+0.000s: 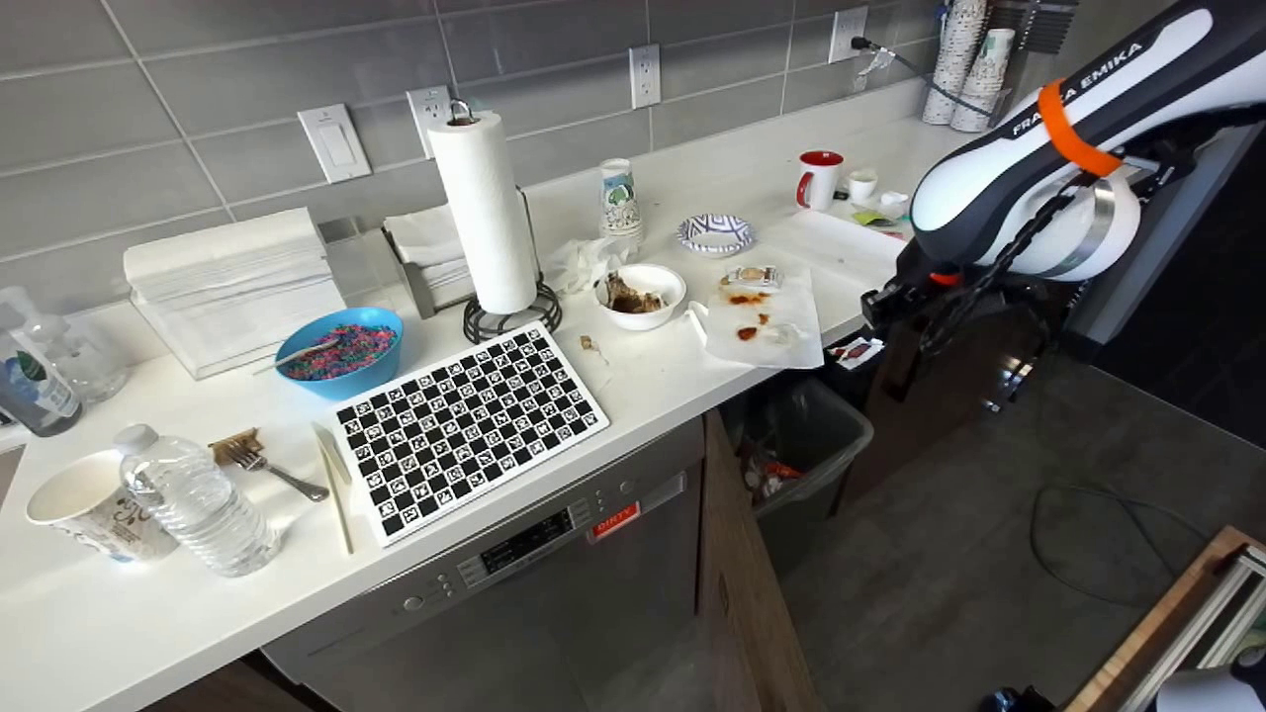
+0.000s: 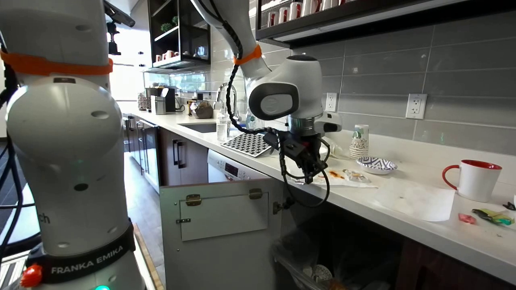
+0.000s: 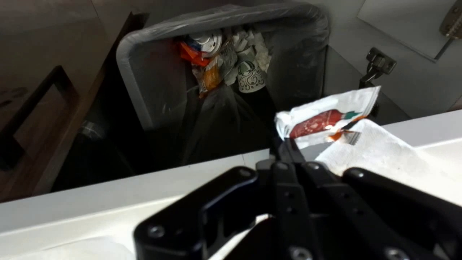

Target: Pick up the sachet on the napkin and put it inside the bin

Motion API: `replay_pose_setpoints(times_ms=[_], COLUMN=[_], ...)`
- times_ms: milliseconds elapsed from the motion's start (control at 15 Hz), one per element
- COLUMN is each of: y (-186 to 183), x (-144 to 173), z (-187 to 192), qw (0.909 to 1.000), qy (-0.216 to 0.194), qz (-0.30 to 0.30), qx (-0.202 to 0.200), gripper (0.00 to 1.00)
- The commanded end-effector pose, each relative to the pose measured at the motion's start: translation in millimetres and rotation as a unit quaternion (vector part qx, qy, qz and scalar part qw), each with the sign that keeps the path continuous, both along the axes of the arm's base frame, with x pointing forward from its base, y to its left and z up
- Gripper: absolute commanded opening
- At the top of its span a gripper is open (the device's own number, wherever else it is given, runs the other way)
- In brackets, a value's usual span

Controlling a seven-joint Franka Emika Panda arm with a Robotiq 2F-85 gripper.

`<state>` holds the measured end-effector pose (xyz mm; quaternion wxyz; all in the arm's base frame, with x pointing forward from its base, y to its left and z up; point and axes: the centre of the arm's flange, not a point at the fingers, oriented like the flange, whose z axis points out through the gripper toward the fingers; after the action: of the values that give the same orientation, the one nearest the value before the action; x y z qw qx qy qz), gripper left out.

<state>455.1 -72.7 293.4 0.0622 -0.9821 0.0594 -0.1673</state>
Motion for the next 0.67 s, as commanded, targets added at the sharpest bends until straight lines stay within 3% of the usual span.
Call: replay_pose_setpoints(times_ms=[0,600], y=[-11.9,-32.4], x=[-22.9,-57.1], z=[-33.4,-79.7], qw=[0.9999,0.9984], qy=[-0.004,0.000], qz=[0.008,0.037], qx=[0.010,0.043], gripper=[0.00,0.00])
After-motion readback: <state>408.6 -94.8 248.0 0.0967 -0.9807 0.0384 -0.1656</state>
